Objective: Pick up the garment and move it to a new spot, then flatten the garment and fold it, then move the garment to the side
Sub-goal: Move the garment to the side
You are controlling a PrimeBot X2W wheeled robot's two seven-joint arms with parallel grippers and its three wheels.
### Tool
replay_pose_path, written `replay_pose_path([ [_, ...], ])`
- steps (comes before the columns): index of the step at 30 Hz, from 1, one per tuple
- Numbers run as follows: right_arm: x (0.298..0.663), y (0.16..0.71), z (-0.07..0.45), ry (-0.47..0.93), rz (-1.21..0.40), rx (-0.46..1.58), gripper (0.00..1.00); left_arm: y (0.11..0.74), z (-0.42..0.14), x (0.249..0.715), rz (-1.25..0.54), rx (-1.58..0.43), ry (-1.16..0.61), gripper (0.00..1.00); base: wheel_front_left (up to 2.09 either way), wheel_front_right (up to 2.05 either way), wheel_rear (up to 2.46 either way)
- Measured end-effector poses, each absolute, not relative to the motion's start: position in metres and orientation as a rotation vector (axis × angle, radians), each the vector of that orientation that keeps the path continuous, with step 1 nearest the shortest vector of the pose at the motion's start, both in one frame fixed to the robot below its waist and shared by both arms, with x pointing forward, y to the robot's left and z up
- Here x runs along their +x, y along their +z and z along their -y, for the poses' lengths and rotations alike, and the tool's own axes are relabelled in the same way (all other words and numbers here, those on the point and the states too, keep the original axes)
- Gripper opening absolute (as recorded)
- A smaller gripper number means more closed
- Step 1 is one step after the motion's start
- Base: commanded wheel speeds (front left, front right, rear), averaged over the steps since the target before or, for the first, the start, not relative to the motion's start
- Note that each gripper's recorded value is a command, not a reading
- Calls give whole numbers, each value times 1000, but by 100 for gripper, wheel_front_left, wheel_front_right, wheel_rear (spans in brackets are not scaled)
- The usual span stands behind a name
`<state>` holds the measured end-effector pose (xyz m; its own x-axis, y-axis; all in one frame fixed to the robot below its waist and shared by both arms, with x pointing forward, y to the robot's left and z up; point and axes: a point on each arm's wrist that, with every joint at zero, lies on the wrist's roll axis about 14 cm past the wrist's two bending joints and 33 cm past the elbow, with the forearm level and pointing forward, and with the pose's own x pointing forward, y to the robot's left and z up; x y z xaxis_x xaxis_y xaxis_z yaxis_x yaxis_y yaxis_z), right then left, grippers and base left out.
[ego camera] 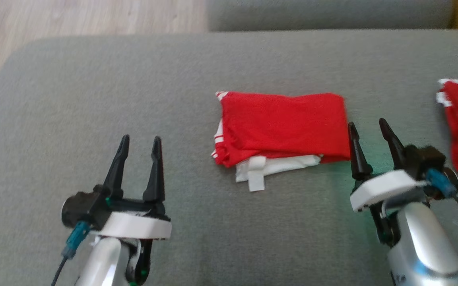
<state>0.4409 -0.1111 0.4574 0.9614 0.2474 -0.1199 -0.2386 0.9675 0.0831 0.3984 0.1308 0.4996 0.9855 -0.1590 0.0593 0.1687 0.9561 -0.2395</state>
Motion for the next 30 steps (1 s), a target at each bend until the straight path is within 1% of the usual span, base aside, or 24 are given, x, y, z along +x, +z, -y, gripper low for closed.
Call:
replay_pose_path([
  [1, 445, 449, 108, 253, -166, 64, 100, 498, -132, 400, 36, -247, -163, 100, 0, 0, 0],
  [2, 445, 449, 108, 253, -166, 64, 100, 498, -132, 400, 36, -247, -163, 100, 0, 0, 0],
  [7, 462, 409, 100, 255, -316, 75, 100, 490, -139, 402, 13, -248, -136, 100, 0, 0, 0],
  [13, 466, 373, 83, 286, -455, 82, 100, 483, -152, 400, -5, -245, -95, 100, 0, 0, 0],
  [18, 470, 365, 72, 326, -500, 58, 100, 483, -155, 403, -4, -240, -83, 100, 0, 0, 0],
  [19, 471, 365, 71, 330, -504, 54, 62, 485, -155, 404, 1, -239, -85, 100, 0, 0, 0],
  [20, 472, 365, 70, 331, -508, 56, 0, 487, -154, 405, 6, -239, -86, 100, 0, 0, 0],
  [23, 471, 367, 67, 342, -505, 53, 0, 489, -153, 406, 13, -239, -91, 100, 0, 0, 0],
  [25, 470, 373, 67, 348, -474, 41, 0, 493, -150, 406, 24, -240, -100, 100, 0, 0, 0],
  [30, 468, 388, 77, 359, -400, -62, 0, 503, -142, 406, 50, -245, -125, 100, 0, 0, 0],
])
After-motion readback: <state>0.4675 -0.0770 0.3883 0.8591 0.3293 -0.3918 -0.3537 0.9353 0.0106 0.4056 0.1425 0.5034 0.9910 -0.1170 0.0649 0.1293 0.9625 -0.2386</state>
